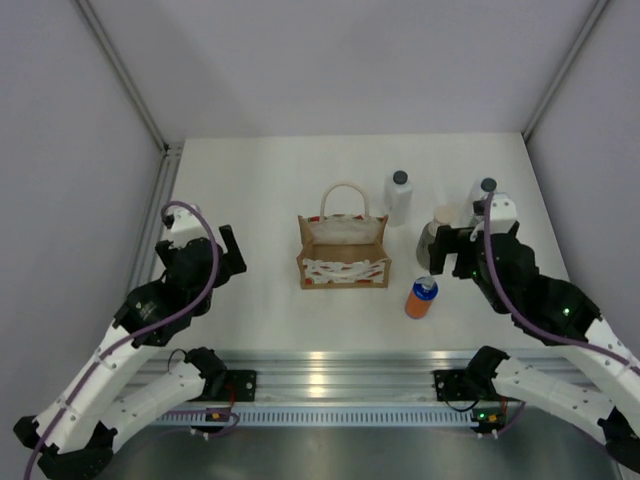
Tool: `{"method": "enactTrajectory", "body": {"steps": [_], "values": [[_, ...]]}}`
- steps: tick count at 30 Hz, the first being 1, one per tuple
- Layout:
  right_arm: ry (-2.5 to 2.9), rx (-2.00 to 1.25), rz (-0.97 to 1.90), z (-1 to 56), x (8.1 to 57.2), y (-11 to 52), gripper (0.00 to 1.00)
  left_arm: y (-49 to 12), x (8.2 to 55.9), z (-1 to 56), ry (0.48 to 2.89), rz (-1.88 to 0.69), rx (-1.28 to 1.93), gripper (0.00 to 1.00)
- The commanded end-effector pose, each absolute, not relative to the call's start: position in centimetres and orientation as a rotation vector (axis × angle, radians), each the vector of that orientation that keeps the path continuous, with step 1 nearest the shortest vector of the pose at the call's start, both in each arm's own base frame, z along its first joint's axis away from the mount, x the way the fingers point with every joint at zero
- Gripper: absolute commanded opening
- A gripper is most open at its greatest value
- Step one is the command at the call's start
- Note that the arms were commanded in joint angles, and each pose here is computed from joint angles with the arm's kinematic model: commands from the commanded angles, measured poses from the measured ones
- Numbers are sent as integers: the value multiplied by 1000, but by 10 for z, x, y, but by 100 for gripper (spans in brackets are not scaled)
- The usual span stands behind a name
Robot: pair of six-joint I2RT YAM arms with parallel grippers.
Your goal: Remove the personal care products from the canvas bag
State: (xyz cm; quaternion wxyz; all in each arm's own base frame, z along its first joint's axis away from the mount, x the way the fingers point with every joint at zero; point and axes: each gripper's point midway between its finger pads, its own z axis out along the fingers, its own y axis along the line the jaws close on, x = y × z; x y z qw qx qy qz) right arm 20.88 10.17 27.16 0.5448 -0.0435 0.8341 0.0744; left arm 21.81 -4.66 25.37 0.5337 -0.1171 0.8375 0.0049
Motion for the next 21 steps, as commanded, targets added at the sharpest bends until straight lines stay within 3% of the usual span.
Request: {"method": "enactTrajectory", "body": {"steps": [1,21], "values": [[1950,-35,-18,297,199,53,100,-31,216,274,1911,26,-345,98],[1846,62,-37,313,164,-3,100,-8,212,293,1800,75,-472,98]]}}
